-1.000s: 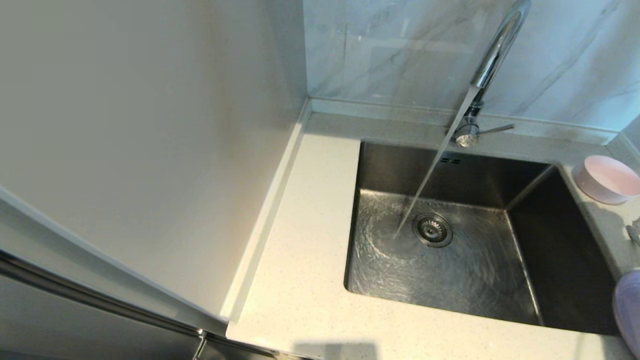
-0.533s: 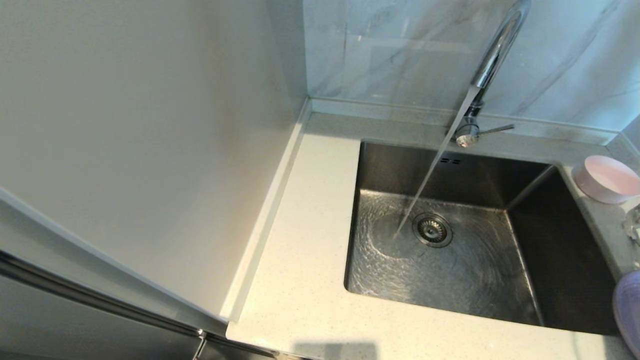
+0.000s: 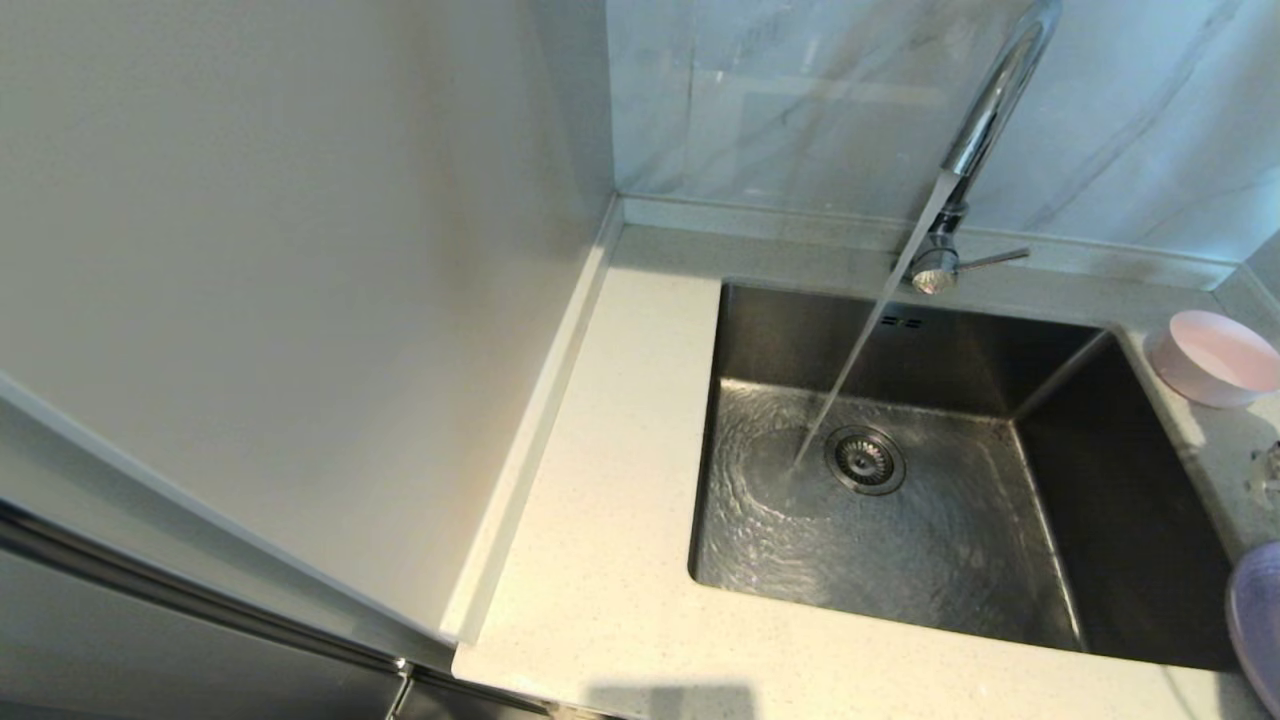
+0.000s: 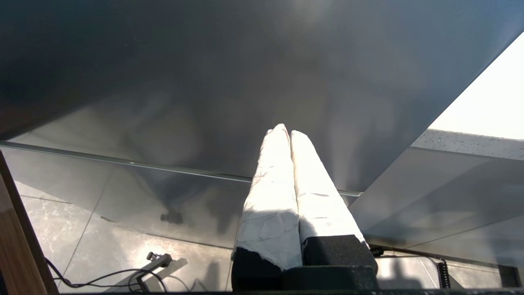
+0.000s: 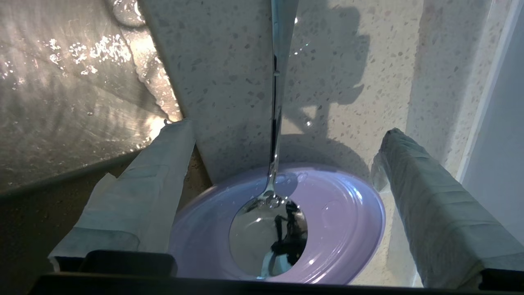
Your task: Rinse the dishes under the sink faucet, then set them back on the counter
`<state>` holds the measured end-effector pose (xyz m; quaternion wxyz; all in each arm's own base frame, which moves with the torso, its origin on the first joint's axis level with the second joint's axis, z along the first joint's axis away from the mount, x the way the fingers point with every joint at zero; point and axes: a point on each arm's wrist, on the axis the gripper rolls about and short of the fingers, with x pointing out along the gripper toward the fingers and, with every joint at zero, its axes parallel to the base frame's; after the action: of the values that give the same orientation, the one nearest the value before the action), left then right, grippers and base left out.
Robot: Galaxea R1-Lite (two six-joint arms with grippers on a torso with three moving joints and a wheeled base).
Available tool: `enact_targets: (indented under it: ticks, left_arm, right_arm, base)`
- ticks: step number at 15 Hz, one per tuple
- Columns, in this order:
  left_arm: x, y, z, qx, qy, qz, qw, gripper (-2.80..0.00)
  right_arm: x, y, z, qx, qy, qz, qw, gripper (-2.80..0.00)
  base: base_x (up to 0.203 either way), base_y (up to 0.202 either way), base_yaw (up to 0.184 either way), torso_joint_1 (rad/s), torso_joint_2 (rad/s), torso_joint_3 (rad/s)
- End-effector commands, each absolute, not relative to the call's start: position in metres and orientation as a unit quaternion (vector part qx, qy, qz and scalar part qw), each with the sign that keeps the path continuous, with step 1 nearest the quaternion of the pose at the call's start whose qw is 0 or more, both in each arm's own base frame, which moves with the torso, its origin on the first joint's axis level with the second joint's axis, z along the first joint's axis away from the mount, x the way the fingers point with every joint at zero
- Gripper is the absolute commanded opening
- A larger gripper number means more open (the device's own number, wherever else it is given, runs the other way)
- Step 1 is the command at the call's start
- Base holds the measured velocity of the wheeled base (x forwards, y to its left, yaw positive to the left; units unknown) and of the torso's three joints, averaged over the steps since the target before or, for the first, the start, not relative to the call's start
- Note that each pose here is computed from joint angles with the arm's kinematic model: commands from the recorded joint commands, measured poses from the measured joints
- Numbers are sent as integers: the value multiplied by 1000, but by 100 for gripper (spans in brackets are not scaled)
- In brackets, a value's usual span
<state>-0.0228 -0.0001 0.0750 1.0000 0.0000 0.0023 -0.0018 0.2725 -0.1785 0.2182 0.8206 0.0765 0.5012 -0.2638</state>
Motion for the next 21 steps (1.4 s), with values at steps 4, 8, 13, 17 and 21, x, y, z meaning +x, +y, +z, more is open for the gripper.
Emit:
enact_targets:
  ticks: [4, 8, 13, 17, 21]
  left_arm:
    - [-23, 0, 75, 0, 2, -2, 1000, -280]
    - [-23, 0, 75, 0, 2, -2, 1000, -280]
    - [-23, 0, 75, 0, 2, -2, 1000, -280]
    - [-23, 0, 75, 0, 2, -2, 1000, -280]
    - [-23, 0, 75, 0, 2, -2, 1000, -280]
  right_arm:
    - [280, -185, 204, 82, 519, -257, 811, 0]
    - [287, -192, 201, 82, 519, -259, 810, 0]
    - [289, -197, 195, 74, 530, -252, 806, 0]
    - [289, -198, 192, 72, 533, -250, 805, -280]
    - [289, -198, 193, 70, 533, -249, 806, -280]
  base:
    - [0, 0, 0, 0, 0, 0]
    - [0, 0, 0, 0, 0, 0]
    - [0, 0, 0, 0, 0, 0]
    - [0, 0, 0, 0, 0, 0]
    - [0, 0, 0, 0, 0, 0]
